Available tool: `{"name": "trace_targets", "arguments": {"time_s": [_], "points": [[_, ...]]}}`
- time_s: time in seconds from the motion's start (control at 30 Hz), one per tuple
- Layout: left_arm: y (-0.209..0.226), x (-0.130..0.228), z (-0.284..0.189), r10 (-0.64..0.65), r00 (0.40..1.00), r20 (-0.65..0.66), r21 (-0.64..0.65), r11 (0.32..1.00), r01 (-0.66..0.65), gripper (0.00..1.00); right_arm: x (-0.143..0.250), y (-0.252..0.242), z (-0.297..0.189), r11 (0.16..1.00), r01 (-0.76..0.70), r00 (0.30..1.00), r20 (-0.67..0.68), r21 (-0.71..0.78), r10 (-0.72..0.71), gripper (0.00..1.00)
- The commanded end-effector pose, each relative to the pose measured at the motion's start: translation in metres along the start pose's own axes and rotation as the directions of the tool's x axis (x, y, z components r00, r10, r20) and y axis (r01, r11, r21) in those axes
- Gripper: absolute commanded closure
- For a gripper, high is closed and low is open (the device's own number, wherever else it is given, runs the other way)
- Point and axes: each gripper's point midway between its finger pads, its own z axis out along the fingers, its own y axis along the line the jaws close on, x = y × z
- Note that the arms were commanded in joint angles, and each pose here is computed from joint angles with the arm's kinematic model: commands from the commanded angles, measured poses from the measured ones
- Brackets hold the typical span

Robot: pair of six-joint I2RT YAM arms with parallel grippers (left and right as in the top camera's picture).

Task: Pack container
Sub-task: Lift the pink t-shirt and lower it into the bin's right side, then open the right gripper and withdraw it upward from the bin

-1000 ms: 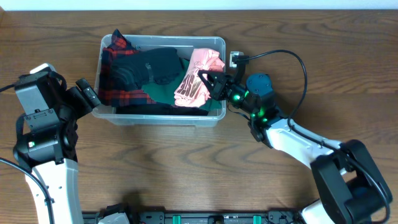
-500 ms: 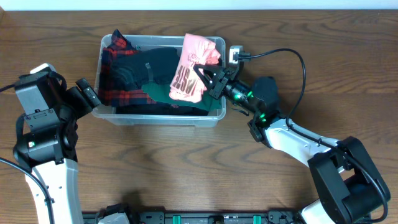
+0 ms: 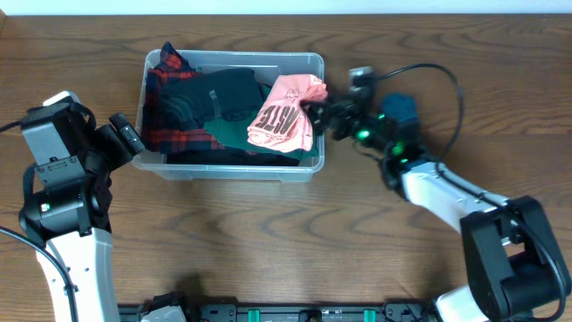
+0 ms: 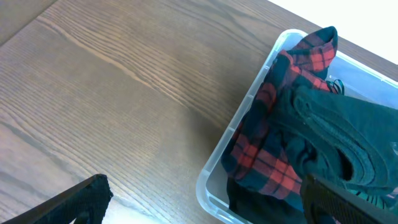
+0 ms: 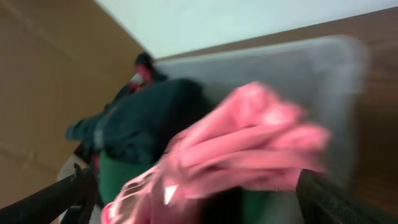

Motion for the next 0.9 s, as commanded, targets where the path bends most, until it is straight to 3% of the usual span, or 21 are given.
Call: {"name": "trace_targets", "arguments": {"time_s": [0.0,0.2,0.3,0.47,0.7,0.87], "points": [[0.003,0.0,0.0,-0.018,1.0,0.001,-0.014,1.0,0.018,0.02,-0.022,0.009,-0.02,0.993,-0.08,0.997,0.007,-0.09,0.081,0.01],[0.003,0.0,0.0,-0.018,1.0,0.001,-0.014,1.0,0.018,0.02,-0.031,0.022,-0.027,0.974,-0.15,0.989,-0.005,-0.17,0.151,0.01],[0.003,0.0,0.0,-0.018,1.0,0.001,-0.014,1.0,0.018,0.02,-0.018,-0.01,-0.026,0.962,-0.273,0.962,-0.022,-0.03,0.272,0.01],[0.003,0.0,0.0,-0.018,1.0,0.001,-0.014,1.0,0.018,0.02,-0.02,-0.085,-0.054,0.916,-0.333,0.943,0.067,0.223,0.326,0.01],[0.003,0.0,0.0,-0.018,1.0,0.001,-0.014,1.0,0.018,0.02,-0.042,-0.157,-0.121,0.853,-0.356,0.934,0.17,0.382,0.314,0.01],[0.003,0.0,0.0,-0.018,1.0,0.001,-0.014,1.0,0.018,0.02,-0.044,-0.137,-0.132,0.934,-0.258,0.966,0.062,0.246,0.251,0.01]]}}
